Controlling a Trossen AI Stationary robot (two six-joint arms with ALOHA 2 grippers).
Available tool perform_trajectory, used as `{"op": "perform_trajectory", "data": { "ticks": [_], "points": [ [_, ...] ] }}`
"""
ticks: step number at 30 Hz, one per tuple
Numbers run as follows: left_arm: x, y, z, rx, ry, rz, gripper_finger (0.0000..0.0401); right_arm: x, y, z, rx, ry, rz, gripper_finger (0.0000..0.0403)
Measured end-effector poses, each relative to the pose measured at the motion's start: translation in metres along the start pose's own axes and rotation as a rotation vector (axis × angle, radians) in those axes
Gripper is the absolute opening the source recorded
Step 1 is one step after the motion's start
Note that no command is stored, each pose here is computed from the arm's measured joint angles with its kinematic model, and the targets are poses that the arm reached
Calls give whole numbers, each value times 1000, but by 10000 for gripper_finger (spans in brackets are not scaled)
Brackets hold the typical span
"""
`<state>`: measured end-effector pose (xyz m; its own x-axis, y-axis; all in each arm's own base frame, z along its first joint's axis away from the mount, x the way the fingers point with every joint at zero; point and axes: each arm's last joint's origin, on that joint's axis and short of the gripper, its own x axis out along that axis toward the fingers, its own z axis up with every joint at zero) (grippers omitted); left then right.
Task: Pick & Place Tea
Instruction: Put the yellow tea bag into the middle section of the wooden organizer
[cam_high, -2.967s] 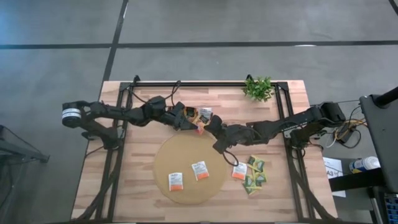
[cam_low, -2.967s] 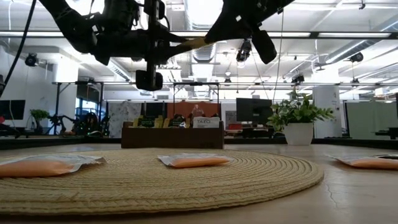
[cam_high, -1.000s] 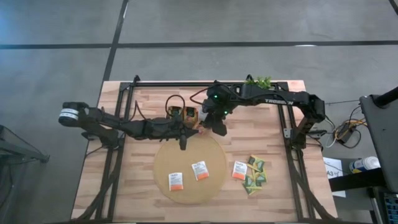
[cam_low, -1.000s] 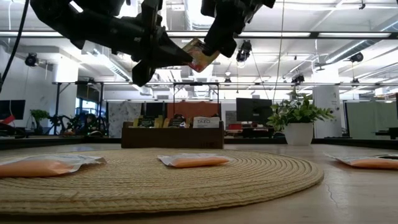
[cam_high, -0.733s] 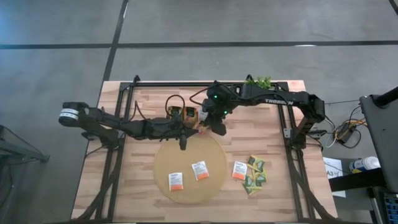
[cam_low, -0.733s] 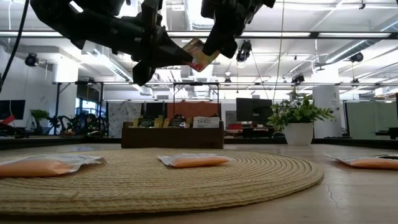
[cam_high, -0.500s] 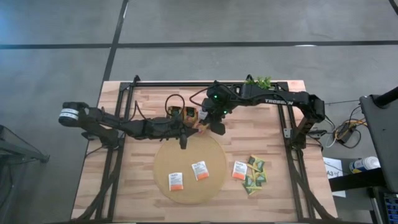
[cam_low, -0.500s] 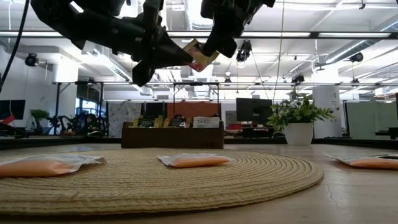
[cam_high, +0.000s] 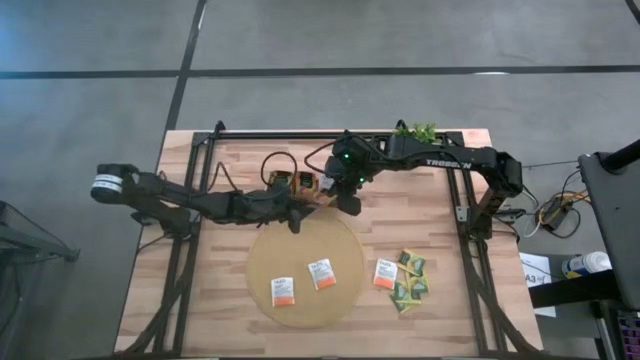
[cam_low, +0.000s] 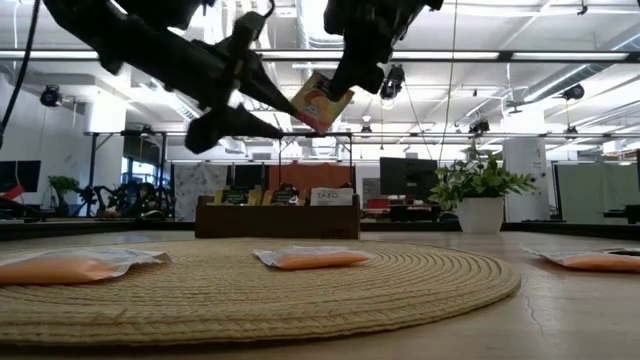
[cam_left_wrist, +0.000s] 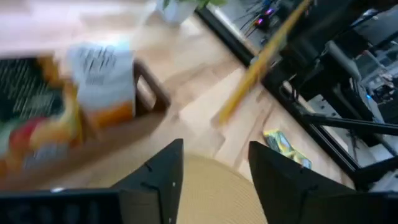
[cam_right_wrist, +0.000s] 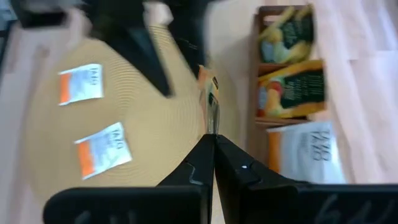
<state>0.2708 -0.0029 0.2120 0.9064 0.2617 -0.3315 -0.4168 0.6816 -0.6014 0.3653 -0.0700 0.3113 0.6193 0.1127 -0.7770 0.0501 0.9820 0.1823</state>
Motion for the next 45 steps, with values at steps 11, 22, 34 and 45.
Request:
{"op": "perform_trajectory", "data": {
  "ticks": [11, 22, 34, 45],
  "points": [
    [-74, -7, -10, -36, 90, 181, 185, 32, -11, 4, 49, 83, -114, 8],
    [-109, 35, -5, -55, -168, 601, 185, 70, -26, 46, 13, 174, -196, 8],
    [-90, 83, -29, -226, -216, 570, 185, 113, -42, 56, 6, 315, -291, 8],
    [-83, 116, -45, -348, -362, 484, 185, 120, -44, 49, -12, 368, -310, 8]
  ]
}}
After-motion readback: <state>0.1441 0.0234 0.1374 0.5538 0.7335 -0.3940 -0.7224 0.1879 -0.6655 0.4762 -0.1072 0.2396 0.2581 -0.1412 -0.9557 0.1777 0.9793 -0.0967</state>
